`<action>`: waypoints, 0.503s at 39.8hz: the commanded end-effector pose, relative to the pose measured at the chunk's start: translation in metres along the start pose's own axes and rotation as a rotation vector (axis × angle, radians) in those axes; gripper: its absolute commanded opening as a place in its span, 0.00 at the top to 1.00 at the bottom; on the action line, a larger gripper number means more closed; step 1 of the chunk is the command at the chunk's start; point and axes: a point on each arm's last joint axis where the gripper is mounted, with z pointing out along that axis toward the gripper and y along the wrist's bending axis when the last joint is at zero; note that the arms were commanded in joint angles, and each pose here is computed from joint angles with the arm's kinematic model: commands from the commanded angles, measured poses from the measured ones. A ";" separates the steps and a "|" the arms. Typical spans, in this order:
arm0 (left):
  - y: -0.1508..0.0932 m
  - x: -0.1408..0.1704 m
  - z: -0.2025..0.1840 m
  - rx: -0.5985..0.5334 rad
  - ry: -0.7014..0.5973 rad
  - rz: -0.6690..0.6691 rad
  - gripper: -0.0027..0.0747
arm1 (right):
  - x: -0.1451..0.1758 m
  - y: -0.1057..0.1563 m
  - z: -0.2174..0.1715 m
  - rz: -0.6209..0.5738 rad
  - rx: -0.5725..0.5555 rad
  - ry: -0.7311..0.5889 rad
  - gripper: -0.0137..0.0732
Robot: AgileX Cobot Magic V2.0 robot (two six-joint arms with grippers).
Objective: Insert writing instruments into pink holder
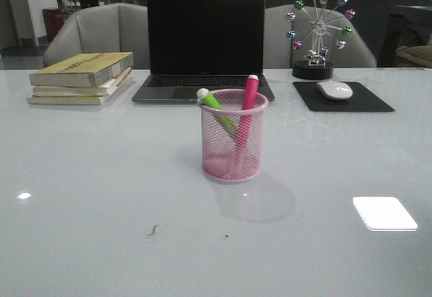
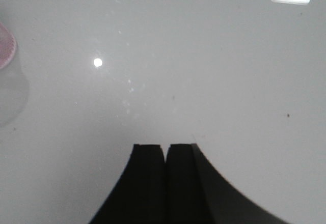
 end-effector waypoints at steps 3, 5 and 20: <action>0.001 -0.017 -0.004 -0.022 -0.106 -0.013 0.38 | -0.013 0.009 -0.024 -0.035 -0.045 -0.299 0.81; 0.001 -0.017 -0.004 -0.022 -0.106 -0.013 0.38 | -0.007 0.011 -0.029 -0.030 -0.064 -0.363 0.81; 0.001 -0.017 -0.004 -0.022 -0.106 -0.013 0.38 | 0.085 0.007 -0.037 -0.008 -0.086 -0.599 0.81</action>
